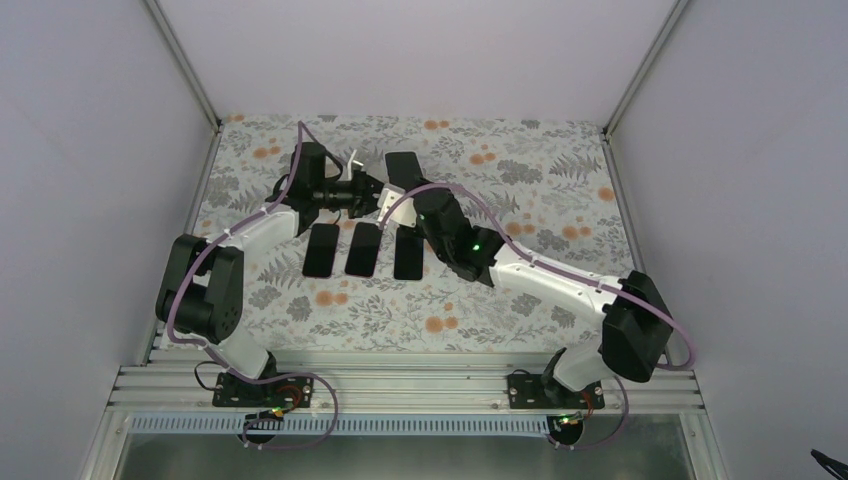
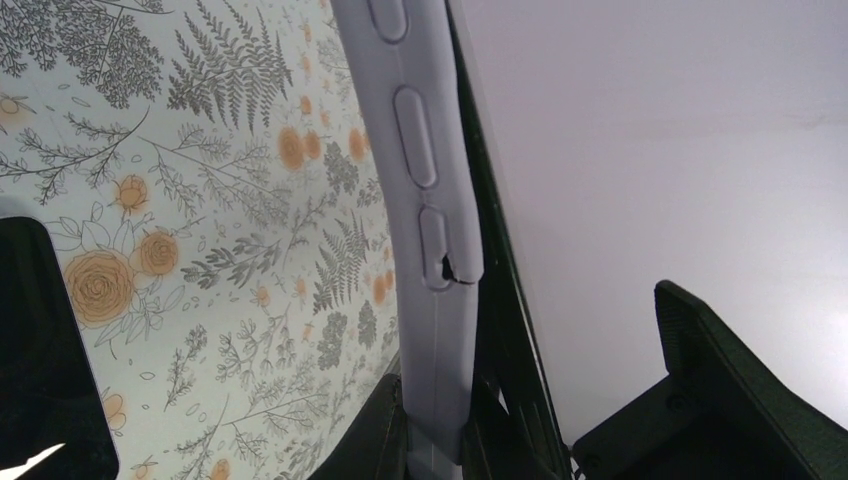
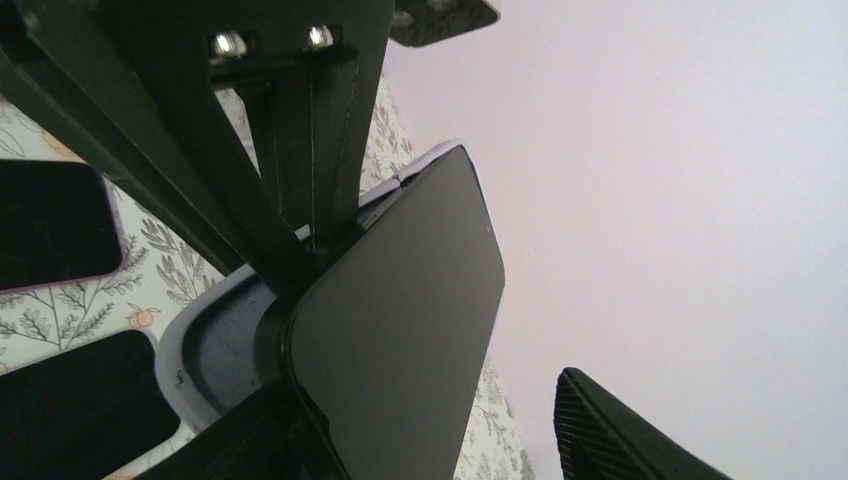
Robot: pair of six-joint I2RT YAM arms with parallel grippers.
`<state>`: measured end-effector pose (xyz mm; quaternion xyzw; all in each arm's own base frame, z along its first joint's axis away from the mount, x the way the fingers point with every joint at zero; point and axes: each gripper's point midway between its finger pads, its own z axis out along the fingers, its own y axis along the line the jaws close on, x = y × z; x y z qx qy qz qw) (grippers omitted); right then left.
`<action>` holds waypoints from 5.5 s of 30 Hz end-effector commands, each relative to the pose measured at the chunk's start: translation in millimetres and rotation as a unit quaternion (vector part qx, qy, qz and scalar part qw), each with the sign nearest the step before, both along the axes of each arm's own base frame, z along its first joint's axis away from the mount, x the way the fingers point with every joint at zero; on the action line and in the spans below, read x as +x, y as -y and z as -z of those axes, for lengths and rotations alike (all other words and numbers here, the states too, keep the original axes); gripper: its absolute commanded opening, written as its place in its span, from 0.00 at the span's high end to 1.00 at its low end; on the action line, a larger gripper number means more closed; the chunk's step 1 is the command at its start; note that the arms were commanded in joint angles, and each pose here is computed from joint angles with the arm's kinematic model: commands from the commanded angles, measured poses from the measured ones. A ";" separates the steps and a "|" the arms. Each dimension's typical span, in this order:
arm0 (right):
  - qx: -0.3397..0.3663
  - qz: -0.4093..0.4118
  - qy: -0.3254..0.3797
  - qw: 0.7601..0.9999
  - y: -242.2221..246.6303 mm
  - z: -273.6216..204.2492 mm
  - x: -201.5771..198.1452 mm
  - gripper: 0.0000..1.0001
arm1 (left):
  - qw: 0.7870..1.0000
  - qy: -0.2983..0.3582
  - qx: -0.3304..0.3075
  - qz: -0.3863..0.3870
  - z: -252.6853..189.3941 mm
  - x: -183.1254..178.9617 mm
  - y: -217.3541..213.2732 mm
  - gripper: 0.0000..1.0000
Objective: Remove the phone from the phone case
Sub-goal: Remove the phone case from the phone, then place the phone case at the center of the board, then place the phone at the center of the board.
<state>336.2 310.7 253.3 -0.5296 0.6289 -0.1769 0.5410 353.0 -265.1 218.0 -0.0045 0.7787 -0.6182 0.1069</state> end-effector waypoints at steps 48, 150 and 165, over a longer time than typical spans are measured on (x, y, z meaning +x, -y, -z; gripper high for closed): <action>0.153 0.040 0.051 0.986 38.2 -127.4 18.2 0.96 | 0.993 0.077 0.086 -0.033 24.0 12.8 -9.7 0.98; 0.271 0.094 0.048 0.957 137.8 -197.9 43.8 0.96 | 0.957 0.168 0.212 -0.103 -1.5 114.8 29.5 0.25; 0.167 0.086 0.156 0.970 123.3 -191.2 50.9 0.96 | 0.956 0.273 0.031 -0.098 -155.6 58.8 -11.5 0.16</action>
